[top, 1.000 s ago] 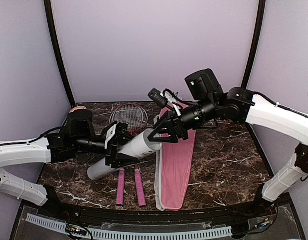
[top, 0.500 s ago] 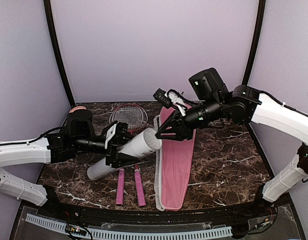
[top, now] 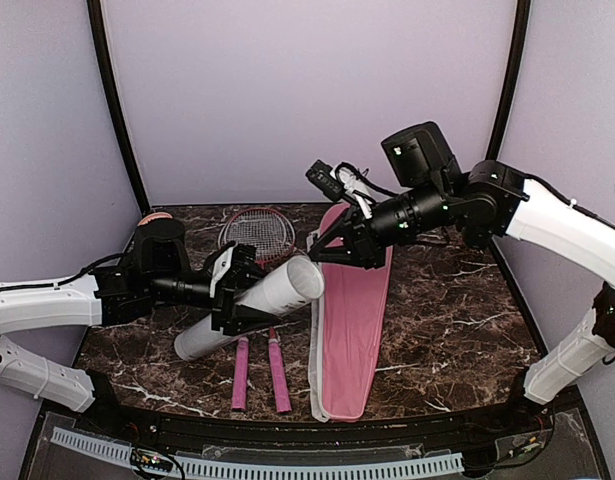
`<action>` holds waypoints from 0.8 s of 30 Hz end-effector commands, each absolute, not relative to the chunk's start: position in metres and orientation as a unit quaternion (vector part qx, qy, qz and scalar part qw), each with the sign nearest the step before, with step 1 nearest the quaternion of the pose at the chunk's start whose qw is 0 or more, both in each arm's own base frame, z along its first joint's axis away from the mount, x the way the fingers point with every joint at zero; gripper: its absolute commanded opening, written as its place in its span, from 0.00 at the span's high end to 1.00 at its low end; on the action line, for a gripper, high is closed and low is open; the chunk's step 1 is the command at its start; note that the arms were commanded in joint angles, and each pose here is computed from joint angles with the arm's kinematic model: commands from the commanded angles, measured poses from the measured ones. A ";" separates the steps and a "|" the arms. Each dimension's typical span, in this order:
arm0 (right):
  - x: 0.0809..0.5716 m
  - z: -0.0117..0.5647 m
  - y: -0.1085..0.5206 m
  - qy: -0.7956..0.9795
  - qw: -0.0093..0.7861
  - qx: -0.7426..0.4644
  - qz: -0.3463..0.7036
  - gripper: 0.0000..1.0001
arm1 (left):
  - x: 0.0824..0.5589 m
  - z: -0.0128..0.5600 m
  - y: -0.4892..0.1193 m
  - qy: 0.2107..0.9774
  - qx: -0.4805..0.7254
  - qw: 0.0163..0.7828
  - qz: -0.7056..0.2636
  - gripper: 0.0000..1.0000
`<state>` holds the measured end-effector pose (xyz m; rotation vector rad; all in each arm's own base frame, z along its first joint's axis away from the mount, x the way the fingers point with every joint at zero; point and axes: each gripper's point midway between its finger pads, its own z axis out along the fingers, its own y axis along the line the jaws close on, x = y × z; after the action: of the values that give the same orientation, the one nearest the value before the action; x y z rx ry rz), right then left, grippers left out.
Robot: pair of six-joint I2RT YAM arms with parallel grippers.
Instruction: Pack up the badminton gear
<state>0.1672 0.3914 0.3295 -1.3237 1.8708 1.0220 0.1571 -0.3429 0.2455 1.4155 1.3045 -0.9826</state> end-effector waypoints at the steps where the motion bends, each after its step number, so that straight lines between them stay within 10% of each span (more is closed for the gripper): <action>1: 0.166 0.332 0.398 0.698 0.308 -0.511 0.397 0.89 | 0.143 0.232 -0.346 0.539 0.581 0.429 -0.434 0.46; 24: 0.157 0.276 0.416 0.717 0.255 -0.535 0.367 1.00 | 0.145 0.235 -0.346 0.538 0.577 0.436 -0.432 0.46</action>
<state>0.1649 0.4003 0.3216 -1.3731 1.8556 1.0337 0.1576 -0.3427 0.2457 1.4129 1.3065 -0.9811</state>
